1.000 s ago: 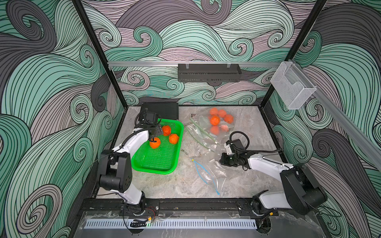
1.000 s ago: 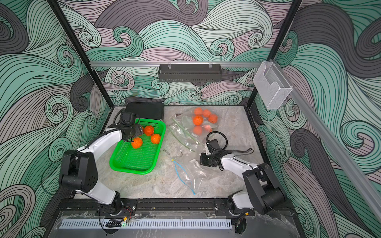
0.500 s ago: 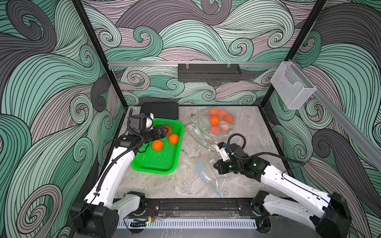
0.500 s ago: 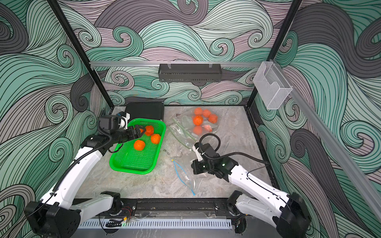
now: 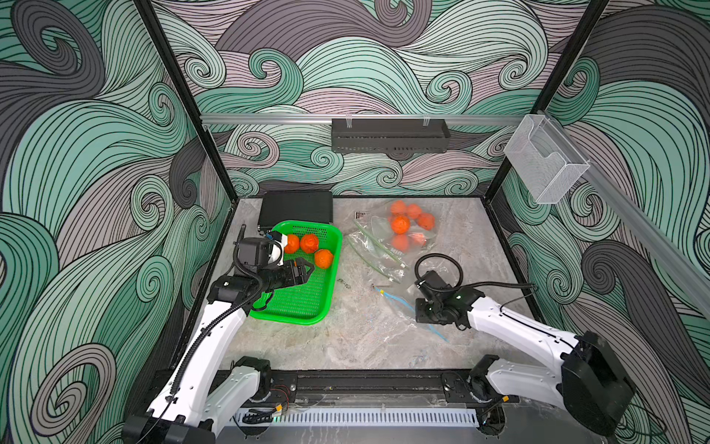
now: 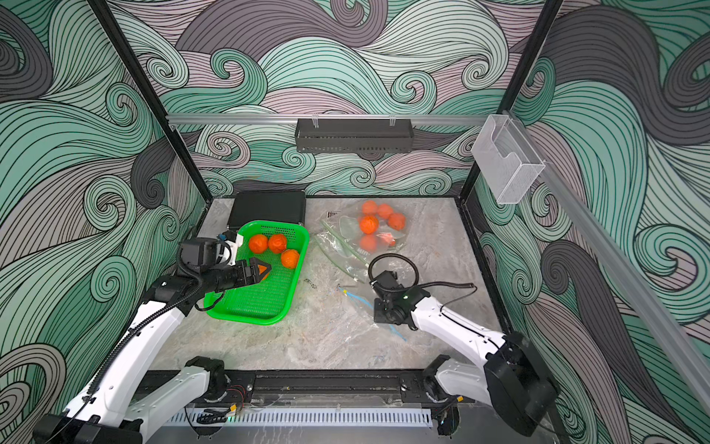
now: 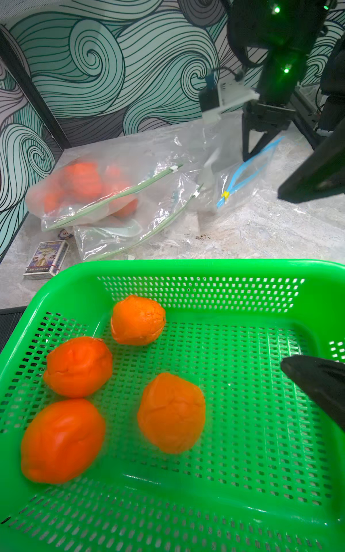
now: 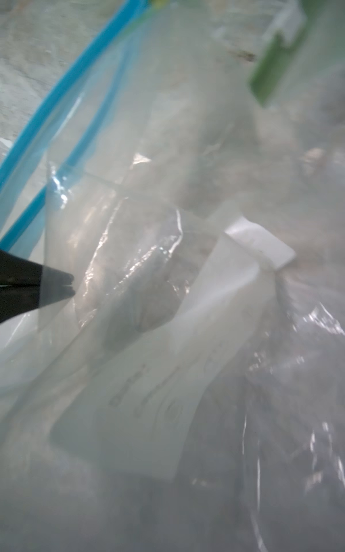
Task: Open the zip-top bag and take out the orange
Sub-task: Move the zipper food storage bag to the center of the board, then unzip the zipper on the zipper food storage bag.
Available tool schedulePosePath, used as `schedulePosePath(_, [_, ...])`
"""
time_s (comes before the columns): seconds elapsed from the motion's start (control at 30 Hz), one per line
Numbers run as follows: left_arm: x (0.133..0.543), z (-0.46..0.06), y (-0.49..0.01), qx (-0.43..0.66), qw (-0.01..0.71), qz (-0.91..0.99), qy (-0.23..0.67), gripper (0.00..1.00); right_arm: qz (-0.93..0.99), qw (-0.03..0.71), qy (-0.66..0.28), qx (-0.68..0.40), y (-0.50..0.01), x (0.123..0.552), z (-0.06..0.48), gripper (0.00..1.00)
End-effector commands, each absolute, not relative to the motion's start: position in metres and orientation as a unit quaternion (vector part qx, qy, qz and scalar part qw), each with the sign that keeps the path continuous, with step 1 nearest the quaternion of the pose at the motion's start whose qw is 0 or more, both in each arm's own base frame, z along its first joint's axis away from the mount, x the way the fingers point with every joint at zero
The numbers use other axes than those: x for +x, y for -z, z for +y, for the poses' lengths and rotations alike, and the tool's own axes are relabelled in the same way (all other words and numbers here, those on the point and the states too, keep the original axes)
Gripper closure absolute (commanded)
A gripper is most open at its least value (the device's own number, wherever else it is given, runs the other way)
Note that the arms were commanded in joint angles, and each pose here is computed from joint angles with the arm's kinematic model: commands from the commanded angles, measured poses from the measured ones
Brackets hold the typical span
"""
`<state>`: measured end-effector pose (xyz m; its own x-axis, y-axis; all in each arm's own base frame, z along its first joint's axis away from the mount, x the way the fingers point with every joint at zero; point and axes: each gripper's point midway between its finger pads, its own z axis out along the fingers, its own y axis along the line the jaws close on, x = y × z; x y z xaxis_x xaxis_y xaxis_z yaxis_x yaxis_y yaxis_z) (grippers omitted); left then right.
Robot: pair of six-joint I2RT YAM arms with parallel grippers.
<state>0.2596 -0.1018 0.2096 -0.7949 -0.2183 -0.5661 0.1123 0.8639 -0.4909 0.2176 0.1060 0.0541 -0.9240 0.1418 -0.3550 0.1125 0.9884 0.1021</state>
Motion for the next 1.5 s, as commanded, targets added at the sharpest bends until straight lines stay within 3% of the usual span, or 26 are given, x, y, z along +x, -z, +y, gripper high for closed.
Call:
schedulePosePath(0.0, [0.253, -0.1, -0.209, -0.022, 0.319, 0.912, 0.256, 0.19, 0.965, 0.23, 0.008, 0.125, -0.072, 0.242, 0.066, 0.91])
schedulePosePath(0.13, [0.25, -0.1, -0.209, -0.017, 0.321, 0.912, 0.256, 0.19, 0.955, 0.27, -0.013, 0.119, -0.108, 0.27, 0.06, 0.84])
schedulePosePath(0.2, [0.249, -0.099, -0.209, -0.017, 0.323, 0.911, 0.255, 0.19, 0.941, 0.316, -0.065, 0.099, -0.133, 0.284, 0.076, 0.72])
schedulePosePath(0.33, [0.247, -0.1, -0.21, -0.017, 0.325, 0.909, 0.261, 0.19, 0.905, 0.369, -0.199, 0.077, -0.165, 0.301, 0.119, 0.33])
schedulePosePath(0.43, [0.246, -0.101, -0.209, -0.015, 0.326, 0.908, 0.263, 0.19, 0.897, 0.342, -0.268, 0.085, -0.167, 0.309, 0.144, 0.27])
schedulePosePath(0.7, [0.245, -0.102, -0.208, -0.015, 0.322, 0.909, 0.265, 0.19, 0.892, 0.286, -0.322, 0.14, -0.148, 0.335, 0.169, 0.3])
schedulePosePath(0.97, [0.244, -0.101, -0.207, -0.012, 0.324, 0.908, 0.264, 0.19, 0.893, 0.241, -0.316, 0.21, -0.107, 0.349, 0.168, 0.45])
schedulePosePath(1.3, [0.244, -0.101, -0.204, -0.014, 0.318, 0.911, 0.261, 0.19, 0.876, 0.235, -0.354, 0.228, -0.103, 0.362, 0.173, 0.6])
schedulePosePath(1.47, [0.244, -0.1, -0.202, -0.015, 0.316, 0.913, 0.258, 0.19, 0.863, 0.221, -0.385, 0.242, -0.109, 0.365, 0.176, 0.75])
